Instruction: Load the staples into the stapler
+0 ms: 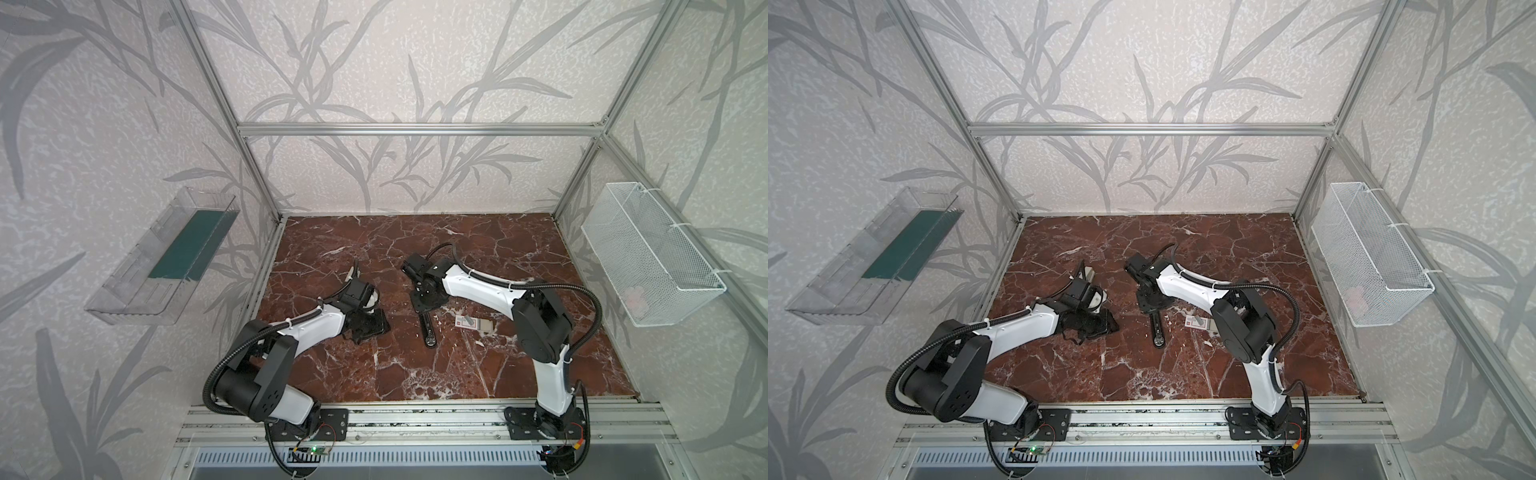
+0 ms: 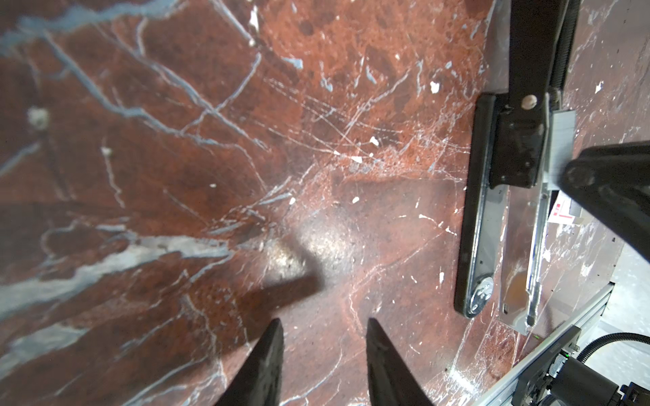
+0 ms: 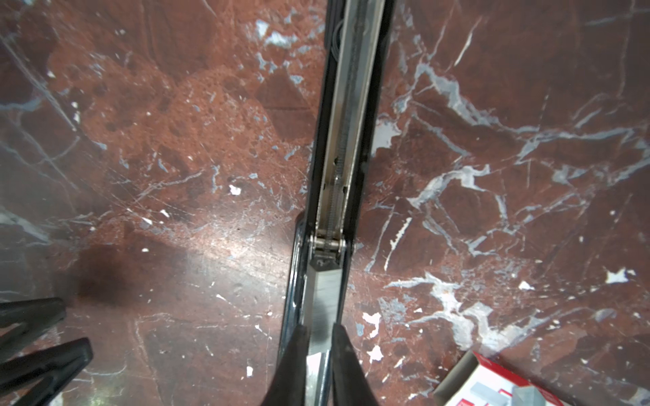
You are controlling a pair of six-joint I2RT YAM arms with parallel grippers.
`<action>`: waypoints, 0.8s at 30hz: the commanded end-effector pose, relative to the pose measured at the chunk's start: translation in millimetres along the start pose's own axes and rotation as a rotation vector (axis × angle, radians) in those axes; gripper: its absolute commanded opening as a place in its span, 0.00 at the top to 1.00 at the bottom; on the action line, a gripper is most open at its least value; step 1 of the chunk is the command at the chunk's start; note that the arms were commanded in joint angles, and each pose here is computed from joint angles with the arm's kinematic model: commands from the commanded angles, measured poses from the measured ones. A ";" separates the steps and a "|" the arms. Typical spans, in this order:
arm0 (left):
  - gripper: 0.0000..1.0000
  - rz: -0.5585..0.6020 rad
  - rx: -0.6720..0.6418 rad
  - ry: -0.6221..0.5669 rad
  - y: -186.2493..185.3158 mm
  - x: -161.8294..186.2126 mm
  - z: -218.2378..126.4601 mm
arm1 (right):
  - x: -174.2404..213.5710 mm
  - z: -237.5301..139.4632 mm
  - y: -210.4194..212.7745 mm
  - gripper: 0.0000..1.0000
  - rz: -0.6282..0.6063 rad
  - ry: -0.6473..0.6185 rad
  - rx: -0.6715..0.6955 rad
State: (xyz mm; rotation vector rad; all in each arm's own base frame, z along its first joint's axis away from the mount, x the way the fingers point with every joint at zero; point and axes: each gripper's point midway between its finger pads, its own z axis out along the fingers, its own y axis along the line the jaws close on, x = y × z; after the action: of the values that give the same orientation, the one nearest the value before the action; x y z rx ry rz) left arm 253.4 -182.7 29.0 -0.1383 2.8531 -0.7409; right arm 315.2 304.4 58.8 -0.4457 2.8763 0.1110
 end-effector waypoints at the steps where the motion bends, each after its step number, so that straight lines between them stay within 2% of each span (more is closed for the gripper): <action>1: 0.59 0.001 -0.004 -0.001 2.7 -0.4 0.2 | -2.4 -11.9 -1.0 0.85 -0.030 -0.007 0.028; 8: 0.59 0.000 -0.003 0.000 2.4 -0.6 0.5 | 3.1 -5.1 -1.9 0.86 -0.080 0.012 0.094; 13: 0.59 0.000 -0.006 -0.001 3.6 0.5 0.1 | -1.1 -8.9 2.7 0.81 -0.063 -0.016 0.067; 24: 0.59 0.002 -0.005 -0.007 3.5 0.4 -1.3 | 0.7 5.0 -1.8 0.83 -0.084 0.019 0.109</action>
State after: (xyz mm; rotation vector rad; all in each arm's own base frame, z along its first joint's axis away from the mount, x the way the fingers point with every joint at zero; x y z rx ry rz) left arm 253.1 -182.6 28.9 -0.1381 2.8537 -0.7400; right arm 315.1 305.8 56.4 -0.5312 2.8532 -0.0117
